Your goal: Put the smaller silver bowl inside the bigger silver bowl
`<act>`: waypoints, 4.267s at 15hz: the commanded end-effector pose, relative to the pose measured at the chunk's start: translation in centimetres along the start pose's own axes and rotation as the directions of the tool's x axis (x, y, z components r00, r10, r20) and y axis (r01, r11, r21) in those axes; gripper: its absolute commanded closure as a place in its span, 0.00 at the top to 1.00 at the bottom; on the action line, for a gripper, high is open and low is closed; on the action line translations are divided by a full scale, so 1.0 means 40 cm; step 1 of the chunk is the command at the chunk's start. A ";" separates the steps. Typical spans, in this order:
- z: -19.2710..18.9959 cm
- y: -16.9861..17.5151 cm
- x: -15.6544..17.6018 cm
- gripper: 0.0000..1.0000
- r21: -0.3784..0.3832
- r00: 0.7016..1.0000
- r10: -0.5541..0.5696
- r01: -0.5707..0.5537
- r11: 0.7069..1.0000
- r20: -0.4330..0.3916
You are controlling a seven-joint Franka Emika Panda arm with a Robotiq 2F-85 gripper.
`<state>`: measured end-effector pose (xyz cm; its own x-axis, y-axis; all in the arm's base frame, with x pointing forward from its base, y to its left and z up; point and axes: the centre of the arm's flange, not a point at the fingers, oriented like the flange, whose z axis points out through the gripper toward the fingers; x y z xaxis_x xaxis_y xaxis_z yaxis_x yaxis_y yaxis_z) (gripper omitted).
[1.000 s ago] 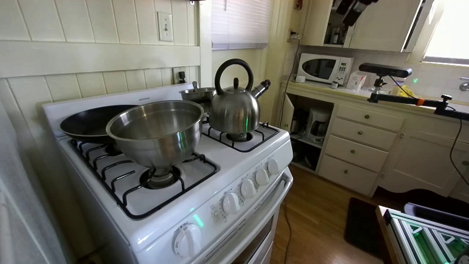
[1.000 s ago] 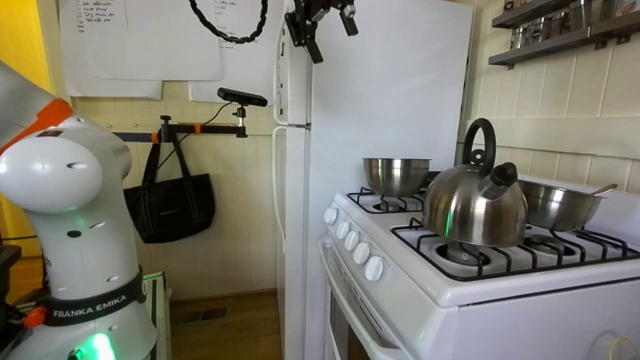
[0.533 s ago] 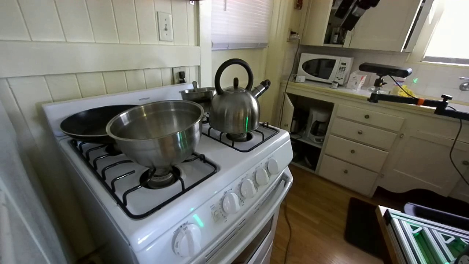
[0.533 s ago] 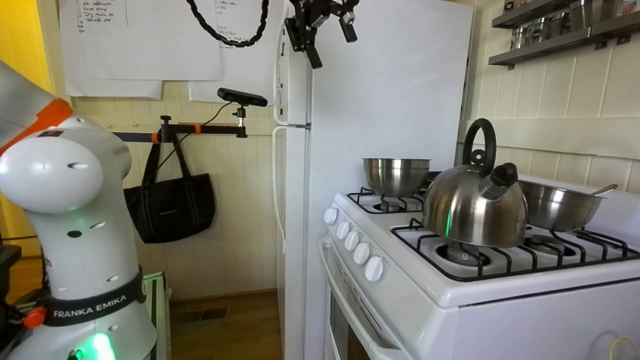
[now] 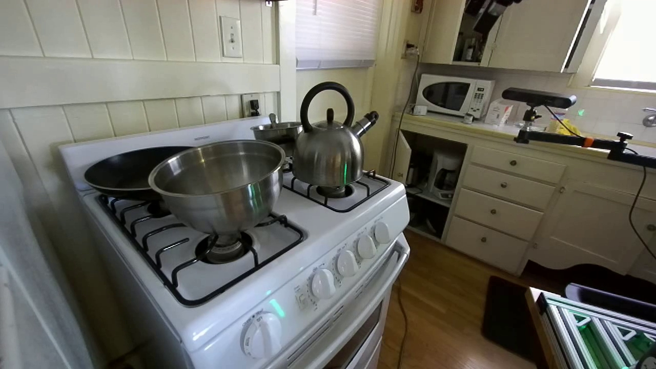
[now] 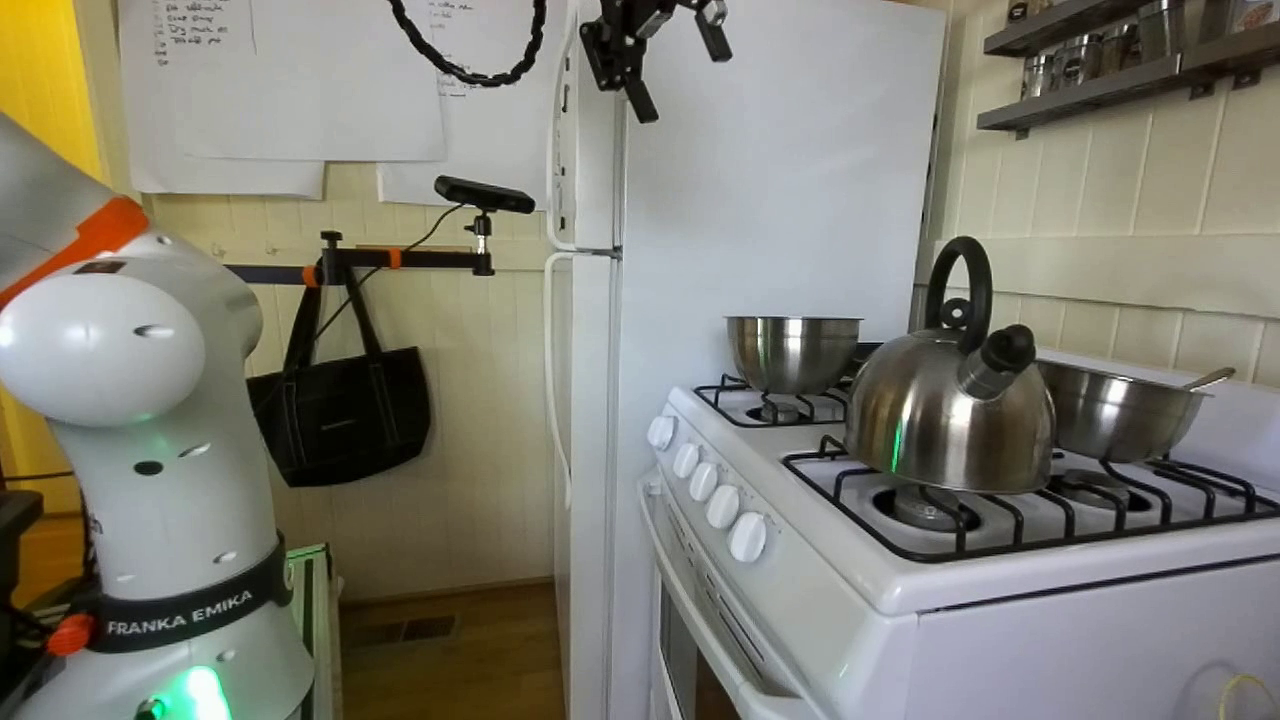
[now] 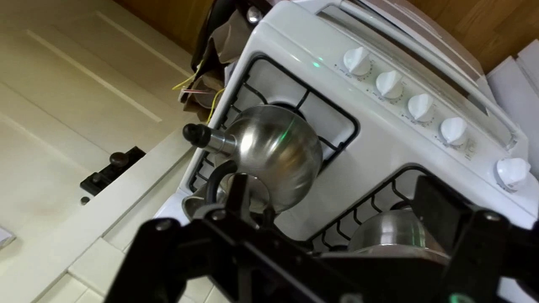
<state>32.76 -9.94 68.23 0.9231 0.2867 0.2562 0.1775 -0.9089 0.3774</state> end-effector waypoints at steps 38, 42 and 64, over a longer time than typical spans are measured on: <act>0.460 0.461 0.652 1.00 0.151 0.882 -0.458 0.470 0.870 -0.109; 0.461 0.468 0.676 1.00 0.146 0.883 -0.453 0.468 0.872 -0.122; 0.732 0.333 0.751 1.00 0.330 0.965 -0.258 0.258 0.908 -0.044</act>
<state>72.33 -22.49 54.78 0.7912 0.5781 0.1996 0.5755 -0.8142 0.0769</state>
